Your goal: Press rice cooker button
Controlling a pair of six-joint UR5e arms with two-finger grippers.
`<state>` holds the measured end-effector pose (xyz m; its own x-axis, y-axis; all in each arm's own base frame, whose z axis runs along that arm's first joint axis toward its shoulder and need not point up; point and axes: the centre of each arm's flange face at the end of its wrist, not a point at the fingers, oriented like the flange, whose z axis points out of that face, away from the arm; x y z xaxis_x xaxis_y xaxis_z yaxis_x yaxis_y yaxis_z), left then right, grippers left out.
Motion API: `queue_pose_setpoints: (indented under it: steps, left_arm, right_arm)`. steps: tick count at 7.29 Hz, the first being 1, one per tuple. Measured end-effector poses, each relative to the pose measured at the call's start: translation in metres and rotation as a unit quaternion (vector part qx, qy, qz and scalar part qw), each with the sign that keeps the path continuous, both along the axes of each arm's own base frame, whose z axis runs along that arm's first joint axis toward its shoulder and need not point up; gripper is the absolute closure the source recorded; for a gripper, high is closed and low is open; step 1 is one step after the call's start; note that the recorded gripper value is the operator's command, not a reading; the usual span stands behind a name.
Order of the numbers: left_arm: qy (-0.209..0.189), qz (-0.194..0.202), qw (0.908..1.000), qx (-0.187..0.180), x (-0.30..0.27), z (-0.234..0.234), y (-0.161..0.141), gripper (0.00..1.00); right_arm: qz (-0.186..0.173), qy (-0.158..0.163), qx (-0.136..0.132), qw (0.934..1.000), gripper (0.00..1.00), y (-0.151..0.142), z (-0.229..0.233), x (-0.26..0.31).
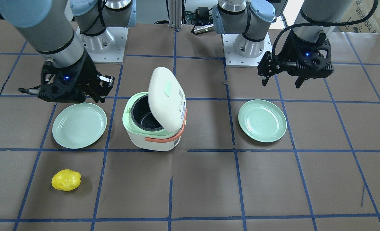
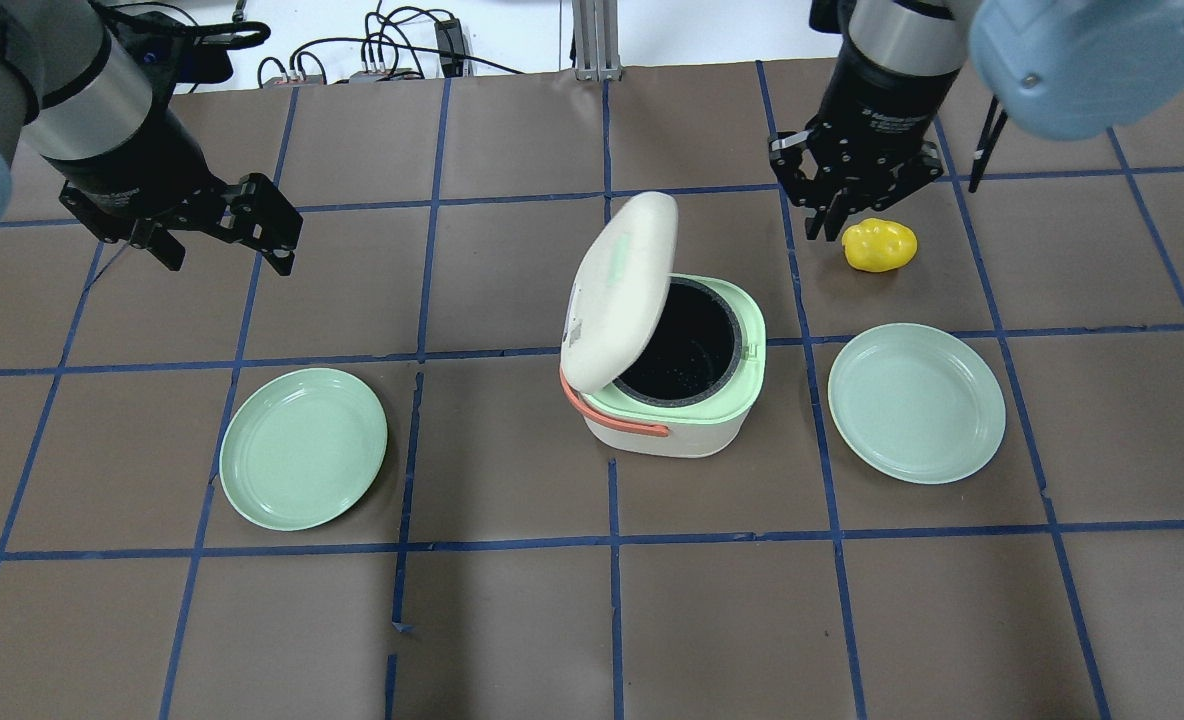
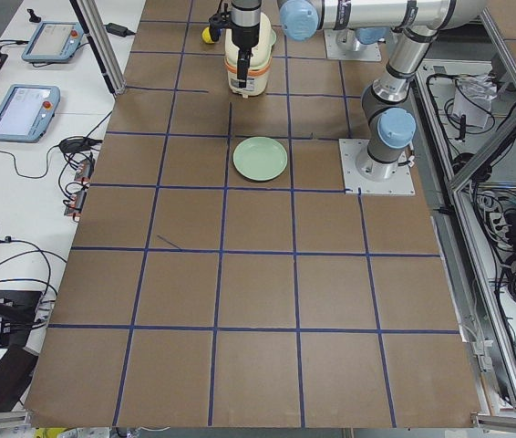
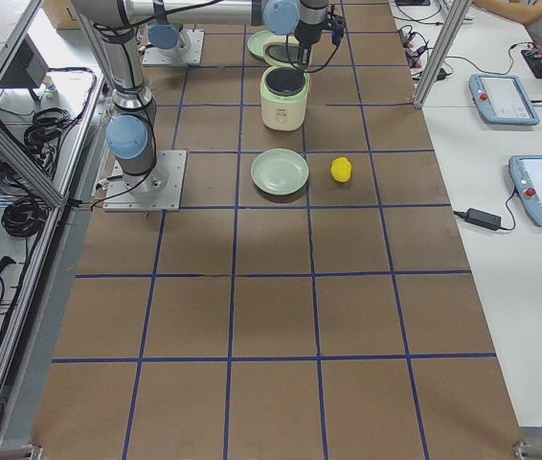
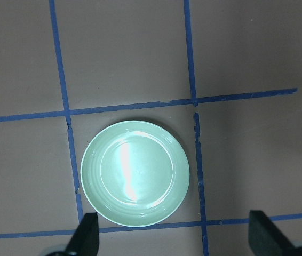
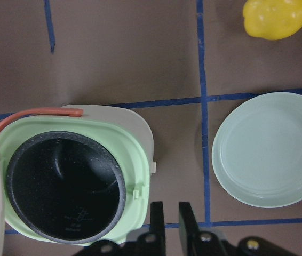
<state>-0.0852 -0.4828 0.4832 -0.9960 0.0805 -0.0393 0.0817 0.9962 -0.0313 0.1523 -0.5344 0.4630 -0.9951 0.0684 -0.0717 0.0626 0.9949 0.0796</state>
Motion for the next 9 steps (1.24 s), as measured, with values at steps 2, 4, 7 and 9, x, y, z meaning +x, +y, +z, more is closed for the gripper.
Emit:
queue_pose_setpoints:
  steps: [2, 4, 7, 9]
  left_arm:
    - [0.000, 0.000, 1.0000, 0.000, 0.000, 0.000, 0.000, 0.00]
    - [0.000, 0.000, 1.0000, -0.001, 0.000, 0.001, 0.000, 0.00]
    - [0.000, 0.000, 1.0000, 0.000, 0.000, 0.000, 0.000, 0.00]
    - [0.000, 0.000, 1.0000, 0.000, 0.000, 0.000, 0.000, 0.00]
  right_arm:
    - [0.021, 0.019, -0.020, 0.9994, 0.00, 0.010, 0.022, -0.023]
    - [0.034, 0.026, -0.055, 0.9976, 0.00, 0.023, 0.056, -0.024]
    - [0.039, 0.024, -0.061, 0.9971, 0.00, 0.022, 0.070, -0.016]
    - [0.035, 0.027, -0.044, 0.9981, 0.00, 0.015, 0.061, -0.018]
